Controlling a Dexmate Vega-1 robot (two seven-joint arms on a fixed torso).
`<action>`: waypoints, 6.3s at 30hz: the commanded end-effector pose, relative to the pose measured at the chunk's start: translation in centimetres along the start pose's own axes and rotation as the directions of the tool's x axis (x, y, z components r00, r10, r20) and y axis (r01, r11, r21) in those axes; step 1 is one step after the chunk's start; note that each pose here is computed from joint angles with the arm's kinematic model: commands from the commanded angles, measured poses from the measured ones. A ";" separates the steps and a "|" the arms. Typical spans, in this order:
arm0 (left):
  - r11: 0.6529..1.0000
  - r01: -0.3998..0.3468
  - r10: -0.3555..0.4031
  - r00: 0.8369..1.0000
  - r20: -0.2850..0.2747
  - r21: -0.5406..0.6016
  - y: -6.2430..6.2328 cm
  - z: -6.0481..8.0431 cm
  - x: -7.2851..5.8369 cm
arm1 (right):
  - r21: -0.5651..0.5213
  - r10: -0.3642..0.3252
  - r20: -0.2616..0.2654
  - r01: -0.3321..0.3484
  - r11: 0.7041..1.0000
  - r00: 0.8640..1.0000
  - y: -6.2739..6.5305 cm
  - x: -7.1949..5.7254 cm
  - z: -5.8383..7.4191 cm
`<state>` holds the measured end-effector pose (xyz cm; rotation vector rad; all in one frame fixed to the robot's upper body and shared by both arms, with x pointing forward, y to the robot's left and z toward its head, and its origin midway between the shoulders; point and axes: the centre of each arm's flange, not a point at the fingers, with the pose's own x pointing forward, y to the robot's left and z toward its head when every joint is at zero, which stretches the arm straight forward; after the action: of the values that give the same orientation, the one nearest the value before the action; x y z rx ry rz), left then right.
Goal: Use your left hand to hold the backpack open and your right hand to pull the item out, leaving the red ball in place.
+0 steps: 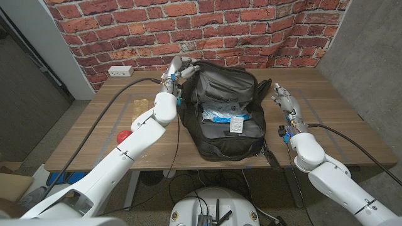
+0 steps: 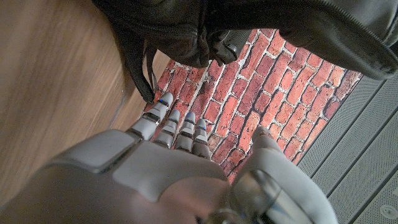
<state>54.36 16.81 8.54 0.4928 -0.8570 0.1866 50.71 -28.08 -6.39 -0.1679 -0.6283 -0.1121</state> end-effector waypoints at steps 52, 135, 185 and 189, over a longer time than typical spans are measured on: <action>0.942 0.029 -0.071 0.991 -0.113 -0.334 -3.3 -0.2 5.3 | -0.287 -0.073 0.020 0.076 0.955 0.997 3.6 -8.6 3.9; 0.849 -0.043 -0.071 0.978 -0.195 -0.527 -4.2 -2.0 4.5 | -0.919 0.370 -0.108 -0.235 0.317 0.923 10.2 -7.3 10.5; 0.814 -0.106 -0.048 0.968 -0.248 -0.571 -4.2 -3.1 3.8 | -0.919 0.437 -0.324 -0.389 0.066 0.839 13.1 -2.5 10.6; 0.812 -0.107 -0.046 0.968 -0.246 -0.573 -4.2 -3.1 3.8 | -0.912 0.428 -0.350 -0.407 0.045 0.833 13.2 -2.2 10.5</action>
<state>60.29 14.47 8.43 -0.1203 -0.6325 0.0030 44.29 -13.33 -0.99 -1.6521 -0.4528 0.0745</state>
